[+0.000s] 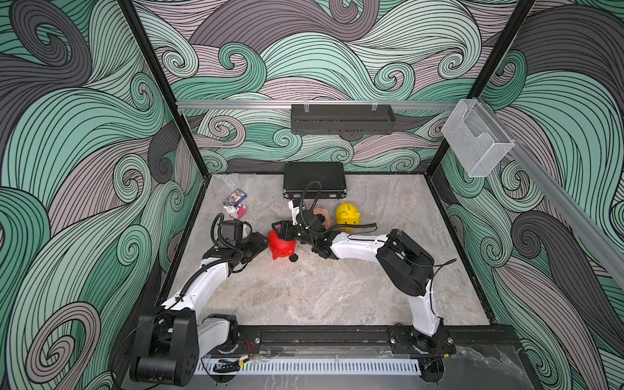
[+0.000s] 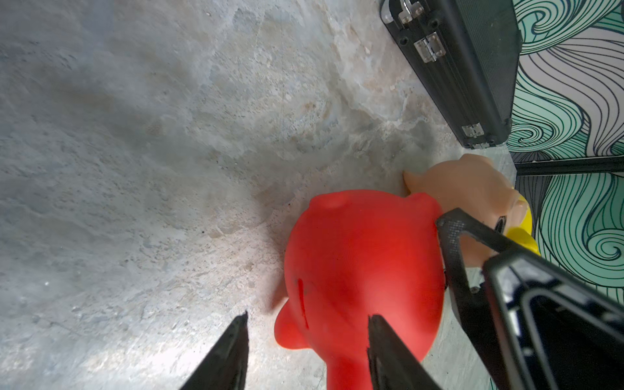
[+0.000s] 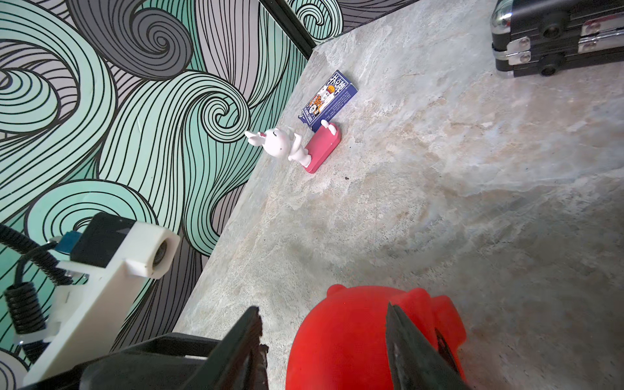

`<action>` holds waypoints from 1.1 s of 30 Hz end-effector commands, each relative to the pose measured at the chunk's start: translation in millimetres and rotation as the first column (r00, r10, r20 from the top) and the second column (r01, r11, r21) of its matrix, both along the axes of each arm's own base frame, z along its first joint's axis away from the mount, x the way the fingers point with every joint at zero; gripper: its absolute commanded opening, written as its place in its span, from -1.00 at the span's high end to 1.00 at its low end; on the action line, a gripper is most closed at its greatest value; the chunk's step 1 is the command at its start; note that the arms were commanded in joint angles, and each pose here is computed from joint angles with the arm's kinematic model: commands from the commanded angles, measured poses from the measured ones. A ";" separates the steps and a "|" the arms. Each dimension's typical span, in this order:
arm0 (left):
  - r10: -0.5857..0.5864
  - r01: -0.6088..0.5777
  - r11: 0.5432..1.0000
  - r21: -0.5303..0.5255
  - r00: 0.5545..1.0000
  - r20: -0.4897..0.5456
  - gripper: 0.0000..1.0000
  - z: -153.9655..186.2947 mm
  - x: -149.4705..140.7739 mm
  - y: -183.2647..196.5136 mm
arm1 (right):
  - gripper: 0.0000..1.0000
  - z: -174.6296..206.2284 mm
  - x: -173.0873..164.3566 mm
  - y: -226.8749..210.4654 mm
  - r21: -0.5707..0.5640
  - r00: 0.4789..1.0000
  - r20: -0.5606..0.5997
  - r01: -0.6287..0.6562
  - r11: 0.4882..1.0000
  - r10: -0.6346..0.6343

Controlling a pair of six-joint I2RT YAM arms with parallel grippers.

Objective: Close piggy banks
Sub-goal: Turn over the piggy bank at the center of the board.

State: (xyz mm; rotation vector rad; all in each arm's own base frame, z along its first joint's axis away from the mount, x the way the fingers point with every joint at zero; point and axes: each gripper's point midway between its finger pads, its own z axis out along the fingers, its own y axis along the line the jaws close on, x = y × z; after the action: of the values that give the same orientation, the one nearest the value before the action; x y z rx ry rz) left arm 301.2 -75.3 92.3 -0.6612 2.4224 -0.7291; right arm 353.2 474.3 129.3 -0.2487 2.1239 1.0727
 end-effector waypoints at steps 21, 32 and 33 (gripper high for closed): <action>-0.004 0.004 1.000 -0.024 1.000 0.013 -0.11 7.9 3.1 -1.3 | -0.24 32.7 5.0 -1.3 0.001 0.992 0.123 -0.024 1.000 0.024; -0.003 0.003 0.999 -0.036 1.000 0.014 -0.08 5.0 -2.8 -2.3 | -0.24 5.4 10.0 6.5 -0.007 0.995 0.093 -0.033 0.999 0.034; -0.006 0.007 0.999 -0.037 1.000 0.014 -0.08 4.9 -2.6 -2.7 | -0.24 3.2 10.2 6.8 -0.009 0.995 0.090 -0.035 0.999 0.035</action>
State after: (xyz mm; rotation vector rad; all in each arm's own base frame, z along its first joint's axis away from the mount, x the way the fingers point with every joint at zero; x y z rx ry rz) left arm 298.8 -78.1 92.9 -0.6573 2.4242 -0.7526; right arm 355.5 477.8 132.2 -0.3401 2.0681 1.0482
